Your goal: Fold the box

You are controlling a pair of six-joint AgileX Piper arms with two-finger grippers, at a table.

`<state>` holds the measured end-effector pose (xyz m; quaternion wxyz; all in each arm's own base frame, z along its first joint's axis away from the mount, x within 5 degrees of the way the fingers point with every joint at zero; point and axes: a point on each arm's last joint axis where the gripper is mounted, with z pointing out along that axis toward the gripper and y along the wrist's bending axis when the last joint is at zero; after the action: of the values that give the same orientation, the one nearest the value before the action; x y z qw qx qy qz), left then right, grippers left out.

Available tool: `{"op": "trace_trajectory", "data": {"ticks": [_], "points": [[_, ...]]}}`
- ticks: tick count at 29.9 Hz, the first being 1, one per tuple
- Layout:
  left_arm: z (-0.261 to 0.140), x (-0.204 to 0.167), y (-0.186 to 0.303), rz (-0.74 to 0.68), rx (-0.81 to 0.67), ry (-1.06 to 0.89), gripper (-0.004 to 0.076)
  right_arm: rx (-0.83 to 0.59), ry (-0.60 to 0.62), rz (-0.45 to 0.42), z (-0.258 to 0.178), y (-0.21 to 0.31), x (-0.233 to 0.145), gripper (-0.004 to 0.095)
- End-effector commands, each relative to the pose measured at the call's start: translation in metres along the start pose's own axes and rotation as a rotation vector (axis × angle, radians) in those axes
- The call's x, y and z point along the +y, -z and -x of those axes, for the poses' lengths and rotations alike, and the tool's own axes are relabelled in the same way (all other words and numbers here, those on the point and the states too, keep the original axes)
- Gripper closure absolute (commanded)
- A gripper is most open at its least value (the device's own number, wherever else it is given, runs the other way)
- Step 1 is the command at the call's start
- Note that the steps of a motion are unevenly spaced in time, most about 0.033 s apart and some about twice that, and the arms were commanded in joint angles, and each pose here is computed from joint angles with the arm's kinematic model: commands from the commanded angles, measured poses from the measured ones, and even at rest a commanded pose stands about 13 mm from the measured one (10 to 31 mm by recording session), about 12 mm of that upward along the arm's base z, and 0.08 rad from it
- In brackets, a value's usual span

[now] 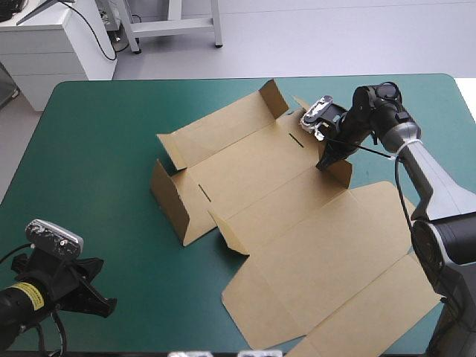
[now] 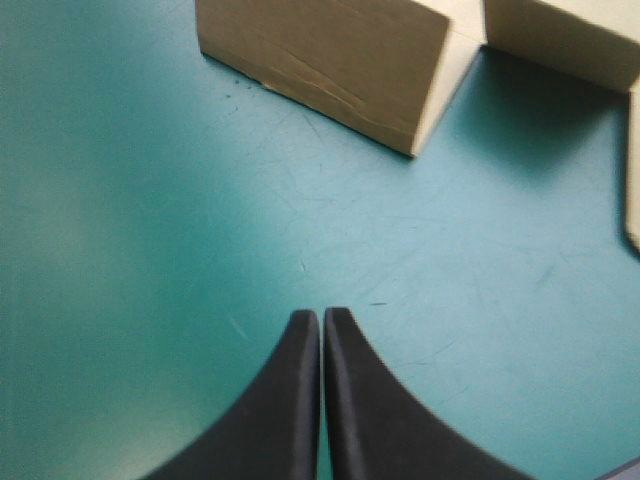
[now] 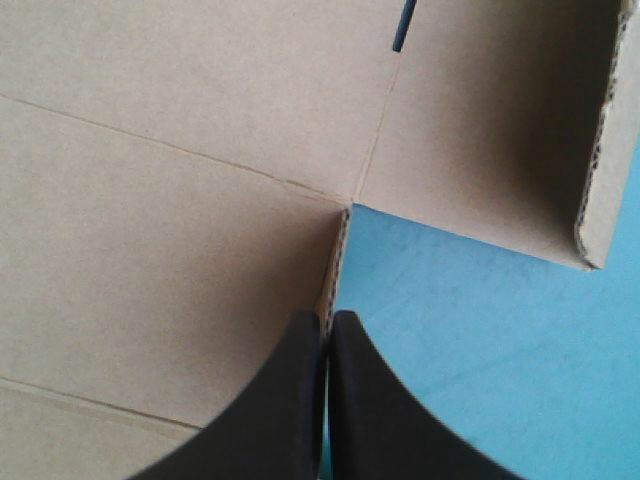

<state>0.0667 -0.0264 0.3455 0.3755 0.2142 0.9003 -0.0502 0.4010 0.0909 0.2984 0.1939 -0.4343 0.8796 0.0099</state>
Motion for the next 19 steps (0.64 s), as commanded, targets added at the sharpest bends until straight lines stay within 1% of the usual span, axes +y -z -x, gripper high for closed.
{"op": "trace_trajectory", "data": {"ticks": [1,7,11,13,15,17,19], "points": [[0.009,0.004,0.006,0.039,-0.048,-0.017,0.0731,-0.141,0.166,-0.066,0.013,0.031,0.0,0.0928],[0.008,0.005,0.006,0.045,-0.035,-0.019,0.0731,-0.278,0.365,-0.098,0.026,0.034,0.001,0.0928],[0.008,0.005,0.006,0.045,-0.043,-0.019,0.0731,-0.371,0.413,-0.089,0.034,0.036,0.004,0.0928],[0.009,0.005,0.007,0.045,-0.051,-0.02,0.0731,-0.417,0.462,-0.079,0.037,0.038,0.007,0.0928],[0.01,0.005,0.007,0.045,-0.06,-0.02,0.0731,-0.466,0.477,-0.072,0.041,0.04,0.009,0.0928],[0.01,0.005,0.007,0.044,-0.065,-0.02,0.0731,-0.49,0.482,-0.074,0.046,0.04,0.014,0.0928],[0.011,0.005,0.007,0.044,-0.072,-0.02,0.0731,-0.503,0.519,-0.079,0.053,0.04,0.022,0.0929]]}}
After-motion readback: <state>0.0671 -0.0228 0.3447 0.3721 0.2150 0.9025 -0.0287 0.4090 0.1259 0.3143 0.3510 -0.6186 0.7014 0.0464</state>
